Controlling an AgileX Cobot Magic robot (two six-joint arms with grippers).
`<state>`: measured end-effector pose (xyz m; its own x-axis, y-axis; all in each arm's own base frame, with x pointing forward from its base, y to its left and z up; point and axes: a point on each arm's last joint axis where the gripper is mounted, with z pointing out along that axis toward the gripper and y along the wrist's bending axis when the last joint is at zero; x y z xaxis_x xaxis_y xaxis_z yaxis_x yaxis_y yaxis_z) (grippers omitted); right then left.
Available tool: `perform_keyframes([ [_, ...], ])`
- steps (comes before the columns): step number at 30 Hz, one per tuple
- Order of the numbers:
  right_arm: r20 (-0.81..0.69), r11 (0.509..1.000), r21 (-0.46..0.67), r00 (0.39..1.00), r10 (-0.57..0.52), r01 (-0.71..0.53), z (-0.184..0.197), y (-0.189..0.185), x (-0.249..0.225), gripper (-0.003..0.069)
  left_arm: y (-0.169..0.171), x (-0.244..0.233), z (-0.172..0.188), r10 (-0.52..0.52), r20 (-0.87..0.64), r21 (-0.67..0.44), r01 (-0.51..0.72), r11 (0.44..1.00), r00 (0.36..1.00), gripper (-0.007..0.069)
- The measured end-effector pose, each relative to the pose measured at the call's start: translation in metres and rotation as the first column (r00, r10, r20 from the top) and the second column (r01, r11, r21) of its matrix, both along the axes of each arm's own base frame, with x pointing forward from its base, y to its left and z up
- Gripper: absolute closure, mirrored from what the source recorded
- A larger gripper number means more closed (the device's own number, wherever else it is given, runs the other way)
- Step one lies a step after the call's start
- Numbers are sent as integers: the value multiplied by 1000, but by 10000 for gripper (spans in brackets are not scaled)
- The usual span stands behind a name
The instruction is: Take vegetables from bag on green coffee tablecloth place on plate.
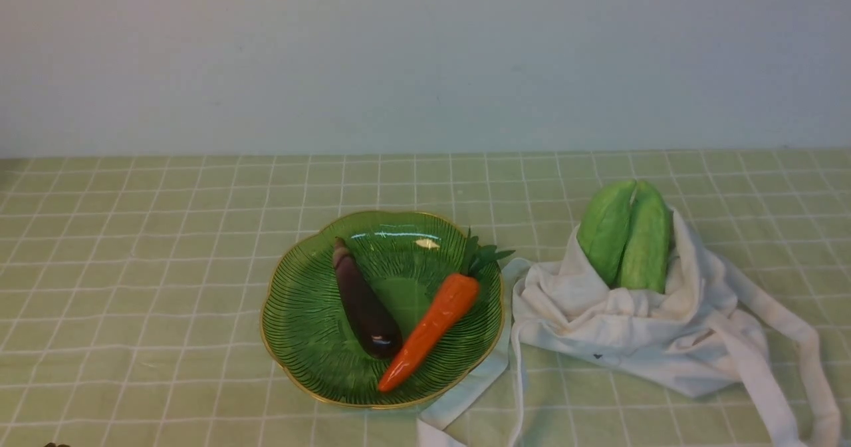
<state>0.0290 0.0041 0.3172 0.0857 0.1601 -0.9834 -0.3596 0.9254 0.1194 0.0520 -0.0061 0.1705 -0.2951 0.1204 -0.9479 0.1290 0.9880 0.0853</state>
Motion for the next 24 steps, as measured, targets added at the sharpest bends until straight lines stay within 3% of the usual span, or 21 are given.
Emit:
perform_keyframes([
  [11,-97,999,-47,995,5,-9,-39,7,13,673,0,0,0,0,0,0,0,1000,1000,630],
  [24,-13,995,-49,996,84,-85,-47,16,15,673,0,0,0,0,0,0,0,1000,1000,630],
])
